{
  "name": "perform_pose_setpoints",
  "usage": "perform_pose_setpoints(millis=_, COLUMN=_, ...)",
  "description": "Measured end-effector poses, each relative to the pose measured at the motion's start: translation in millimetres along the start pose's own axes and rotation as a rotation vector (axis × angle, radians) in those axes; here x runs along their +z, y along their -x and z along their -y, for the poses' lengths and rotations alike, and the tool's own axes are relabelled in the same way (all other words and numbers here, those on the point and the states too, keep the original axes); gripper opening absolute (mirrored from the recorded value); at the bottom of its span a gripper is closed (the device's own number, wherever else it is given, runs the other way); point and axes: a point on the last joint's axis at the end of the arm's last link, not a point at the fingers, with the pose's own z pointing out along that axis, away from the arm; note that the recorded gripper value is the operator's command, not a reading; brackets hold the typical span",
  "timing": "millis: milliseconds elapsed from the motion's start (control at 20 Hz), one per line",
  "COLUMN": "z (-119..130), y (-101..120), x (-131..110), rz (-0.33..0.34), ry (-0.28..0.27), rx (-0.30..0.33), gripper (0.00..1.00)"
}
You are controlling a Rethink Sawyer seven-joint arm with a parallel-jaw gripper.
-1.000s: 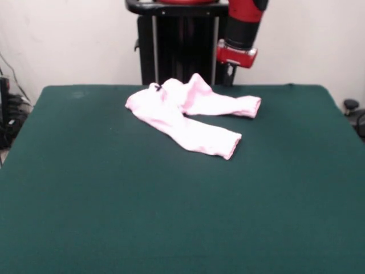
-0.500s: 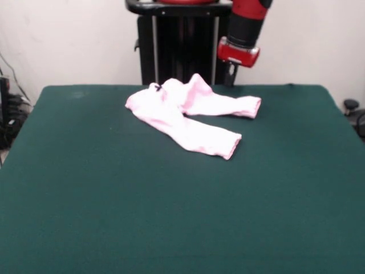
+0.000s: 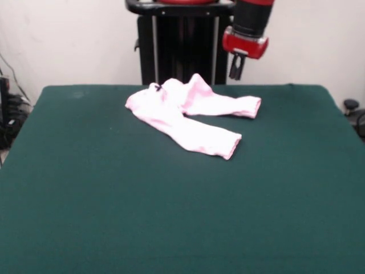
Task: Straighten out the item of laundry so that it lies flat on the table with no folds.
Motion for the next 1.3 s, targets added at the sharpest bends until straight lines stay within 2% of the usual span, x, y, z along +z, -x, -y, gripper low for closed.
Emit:
perform_pose_setpoints(millis=200, z=-0.9, y=7.9, x=-11.6, rz=0.002, ry=0.002, rx=0.008, gripper=0.0)
perform_pose_setpoints(millis=500, z=4.6, y=10.4, x=-6.2, rz=0.01, ry=-0.019, rx=0.011, gripper=0.0)
perform_pose_setpoints(millis=1300, z=9.4, y=1.8, x=56.0, rz=0.04, ry=-0.067, rx=-0.026, gripper=0.0)
